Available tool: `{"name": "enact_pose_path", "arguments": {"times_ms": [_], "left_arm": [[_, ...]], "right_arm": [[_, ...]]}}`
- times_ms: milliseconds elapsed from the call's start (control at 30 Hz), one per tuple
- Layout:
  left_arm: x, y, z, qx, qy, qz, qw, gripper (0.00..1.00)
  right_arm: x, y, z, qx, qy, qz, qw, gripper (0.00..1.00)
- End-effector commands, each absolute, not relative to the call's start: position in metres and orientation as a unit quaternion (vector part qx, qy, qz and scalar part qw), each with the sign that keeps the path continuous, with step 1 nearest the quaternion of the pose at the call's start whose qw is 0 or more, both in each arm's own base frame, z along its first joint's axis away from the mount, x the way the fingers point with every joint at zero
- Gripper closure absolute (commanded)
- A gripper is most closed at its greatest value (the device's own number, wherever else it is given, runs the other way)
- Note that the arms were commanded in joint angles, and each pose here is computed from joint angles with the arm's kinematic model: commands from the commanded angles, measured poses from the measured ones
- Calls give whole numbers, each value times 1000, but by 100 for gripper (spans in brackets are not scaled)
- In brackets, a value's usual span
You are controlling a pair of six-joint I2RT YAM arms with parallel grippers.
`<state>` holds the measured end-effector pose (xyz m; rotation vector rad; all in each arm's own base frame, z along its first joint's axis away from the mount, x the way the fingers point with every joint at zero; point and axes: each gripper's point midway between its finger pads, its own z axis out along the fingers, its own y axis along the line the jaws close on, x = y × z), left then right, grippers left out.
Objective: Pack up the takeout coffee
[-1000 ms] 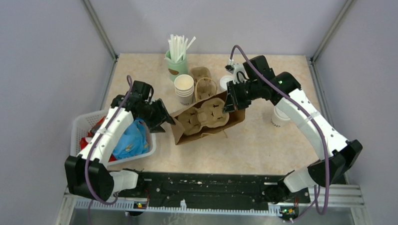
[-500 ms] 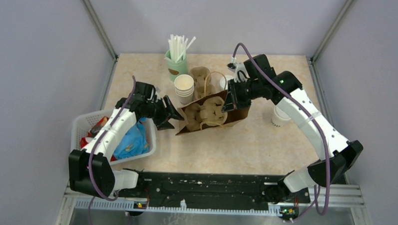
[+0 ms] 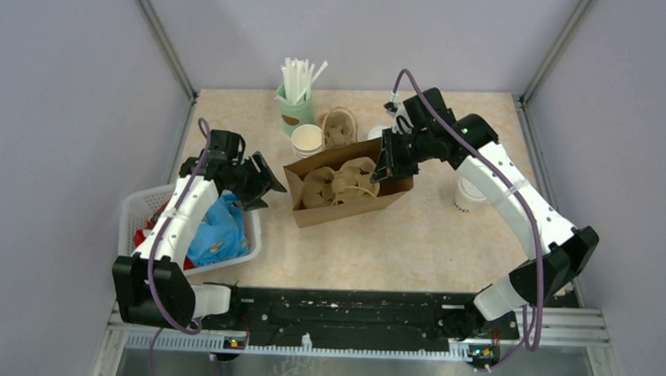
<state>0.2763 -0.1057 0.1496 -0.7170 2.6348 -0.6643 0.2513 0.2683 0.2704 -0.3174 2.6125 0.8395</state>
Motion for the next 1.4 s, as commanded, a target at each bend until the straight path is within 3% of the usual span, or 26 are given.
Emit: {"name": "enact_pose_path", "arguments": {"times_ms": [0,800,1033,1167,1367], "left_arm": [[285,-111,139,-225,931,-242,153,36],[280,-136,109,-196,938,-261,115,41],[273,-127,113,-189,946,-235,119,40],[266,-121,133,-180,946,-229,140,36],[254,-121,172,-179,941,-240,158,28]], "right_arm": [[260,271,283,-118,929,288,198,100],[283,307,266,-126,945,253,165,88],[312,264,254,-128,961,106,219,58],[299,264,317,-128,942,159,266,44],[266,271,357,-130,921,249,271,39]]}}
